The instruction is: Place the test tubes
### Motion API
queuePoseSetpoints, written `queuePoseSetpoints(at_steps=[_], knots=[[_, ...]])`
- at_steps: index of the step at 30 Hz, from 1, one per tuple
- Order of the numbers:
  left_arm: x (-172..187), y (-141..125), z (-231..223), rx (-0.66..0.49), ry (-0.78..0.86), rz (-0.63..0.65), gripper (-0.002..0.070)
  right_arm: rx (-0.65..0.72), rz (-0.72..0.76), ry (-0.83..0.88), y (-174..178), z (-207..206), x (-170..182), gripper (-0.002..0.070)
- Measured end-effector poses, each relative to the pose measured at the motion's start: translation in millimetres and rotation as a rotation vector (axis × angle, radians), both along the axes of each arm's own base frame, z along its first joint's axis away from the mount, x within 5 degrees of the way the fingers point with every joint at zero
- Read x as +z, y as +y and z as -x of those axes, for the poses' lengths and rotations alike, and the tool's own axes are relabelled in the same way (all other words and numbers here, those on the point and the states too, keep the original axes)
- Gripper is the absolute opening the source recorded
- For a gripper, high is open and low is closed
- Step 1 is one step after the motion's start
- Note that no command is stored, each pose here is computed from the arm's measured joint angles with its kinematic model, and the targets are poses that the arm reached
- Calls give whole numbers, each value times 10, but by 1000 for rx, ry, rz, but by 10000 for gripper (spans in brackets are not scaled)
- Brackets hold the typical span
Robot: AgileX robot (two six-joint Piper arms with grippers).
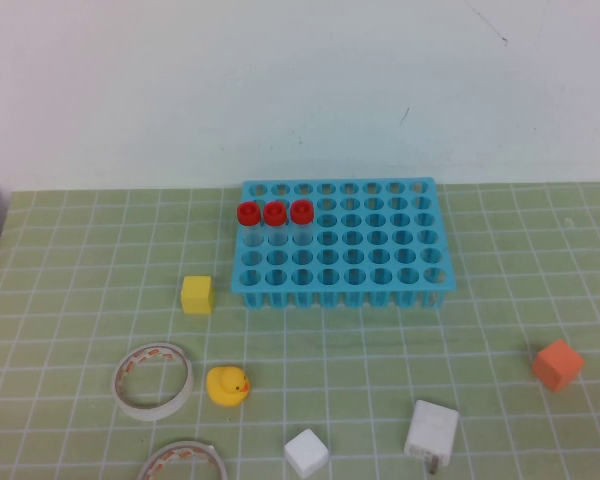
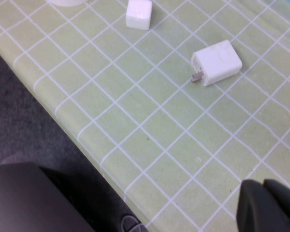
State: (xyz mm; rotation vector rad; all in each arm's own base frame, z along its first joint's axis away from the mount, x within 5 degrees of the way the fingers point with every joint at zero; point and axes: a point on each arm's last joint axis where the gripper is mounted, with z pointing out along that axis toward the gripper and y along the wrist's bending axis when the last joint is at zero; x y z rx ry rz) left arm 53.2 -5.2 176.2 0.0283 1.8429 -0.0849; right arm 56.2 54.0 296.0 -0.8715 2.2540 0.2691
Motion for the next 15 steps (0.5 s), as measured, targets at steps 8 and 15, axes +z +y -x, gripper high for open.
queuePoseSetpoints(at_steps=[8,15], knots=[[0,0,0,0,0,0,-1,0,0,0,0,0,0,-1],[-2,0,1,0,2,0,-1,6,0,-18,-21,2,11,-1]])
